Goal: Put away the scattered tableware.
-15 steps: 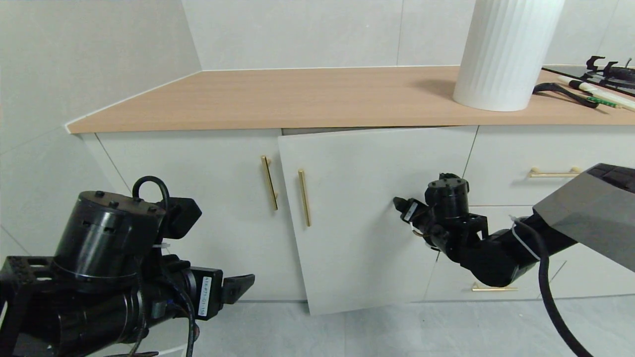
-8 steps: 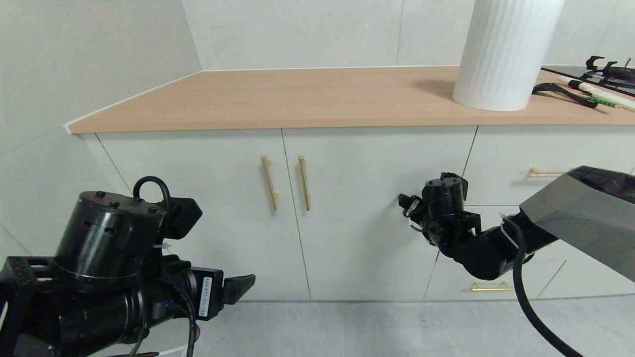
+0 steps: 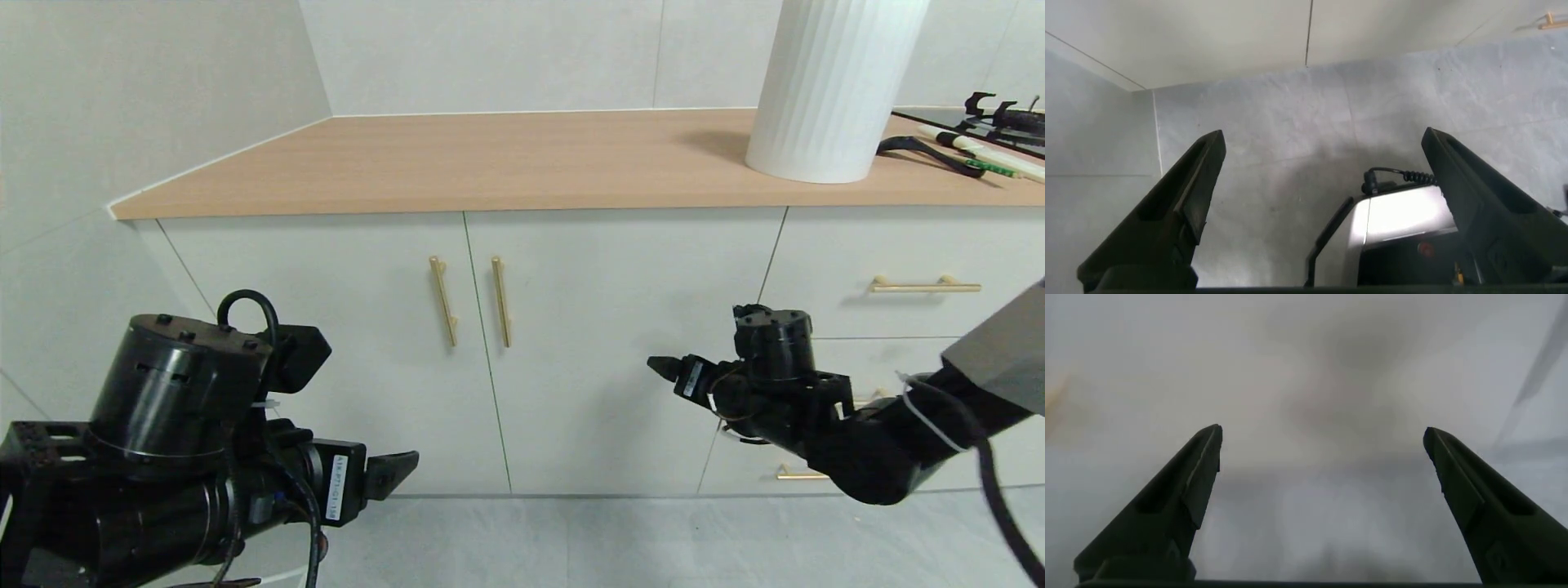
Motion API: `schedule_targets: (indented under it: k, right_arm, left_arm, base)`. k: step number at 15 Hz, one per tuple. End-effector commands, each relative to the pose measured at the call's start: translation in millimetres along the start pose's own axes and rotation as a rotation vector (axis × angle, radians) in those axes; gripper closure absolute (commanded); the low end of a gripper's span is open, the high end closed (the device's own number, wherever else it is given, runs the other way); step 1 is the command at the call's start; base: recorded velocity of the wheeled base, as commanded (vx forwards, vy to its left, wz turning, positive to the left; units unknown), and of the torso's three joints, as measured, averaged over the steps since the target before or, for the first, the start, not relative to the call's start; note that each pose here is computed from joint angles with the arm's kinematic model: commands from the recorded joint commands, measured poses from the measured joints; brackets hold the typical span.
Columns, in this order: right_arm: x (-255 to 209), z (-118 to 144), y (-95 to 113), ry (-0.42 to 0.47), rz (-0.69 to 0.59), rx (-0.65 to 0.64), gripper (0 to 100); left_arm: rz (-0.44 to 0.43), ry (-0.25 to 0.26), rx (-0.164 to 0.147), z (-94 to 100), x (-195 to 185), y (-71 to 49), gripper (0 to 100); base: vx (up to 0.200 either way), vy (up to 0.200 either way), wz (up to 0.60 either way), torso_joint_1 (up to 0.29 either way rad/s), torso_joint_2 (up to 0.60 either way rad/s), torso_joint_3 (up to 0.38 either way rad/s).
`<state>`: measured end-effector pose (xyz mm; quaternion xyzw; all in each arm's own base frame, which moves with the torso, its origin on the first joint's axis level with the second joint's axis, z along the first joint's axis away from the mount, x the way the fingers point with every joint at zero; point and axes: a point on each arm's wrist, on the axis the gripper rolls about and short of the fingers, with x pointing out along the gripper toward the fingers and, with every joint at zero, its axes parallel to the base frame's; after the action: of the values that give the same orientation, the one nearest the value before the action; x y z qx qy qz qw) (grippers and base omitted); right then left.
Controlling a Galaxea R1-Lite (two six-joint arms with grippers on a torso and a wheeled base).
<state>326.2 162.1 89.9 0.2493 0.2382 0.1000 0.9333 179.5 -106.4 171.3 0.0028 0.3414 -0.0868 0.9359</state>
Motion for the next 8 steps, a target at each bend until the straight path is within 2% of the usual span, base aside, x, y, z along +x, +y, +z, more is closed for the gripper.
schedule_targets:
  k: [1, 3, 5, 6, 8]
  right_arm:
    - [-41.2, 12.7, 5.1, 0.001, 0.083, -0.027, 0]
    - [-49.2, 19.0, 8.1, -0.045, 0.068, -0.046, 0]
    - [-76.8, 29.9, 10.0, -0.132, 0.028, -0.184, 0]
    - [-95.8, 37.1, 12.3, -0.174, 0.035, -0.215, 0]
    - [-148.2, 46.4, 11.3, -0.236, 0.061, -0.264, 0]
  left_arm:
    - [-0.001, -0.003, -0.001, 0.4, -0.5, -0.1, 0]
    - [-0.005, -0.020, -0.006, 2.0, -4.5, 0.9, 0]
    - [-0.014, -0.061, -0.019, 1.4, -15.2, 4.9, 0]
    - [-0.025, -0.101, -0.031, 1.2, -22.6, 7.3, 0]
    - [-0.023, -0.214, -0.075, 1.4, -45.1, 21.3, 0]
  base:
    - [0.000, 0.000, 0.00, 0.000, 0.00, 0.000]
    - [0.000, 0.000, 0.00, 0.000, 0.00, 0.000]
    - [0.000, 0.000, 0.00, 0.000, 0.00, 0.000]
    - [0.000, 0.000, 0.00, 0.000, 0.00, 0.000]
    - [0.000, 0.000, 0.00, 0.000, 0.00, 0.000]
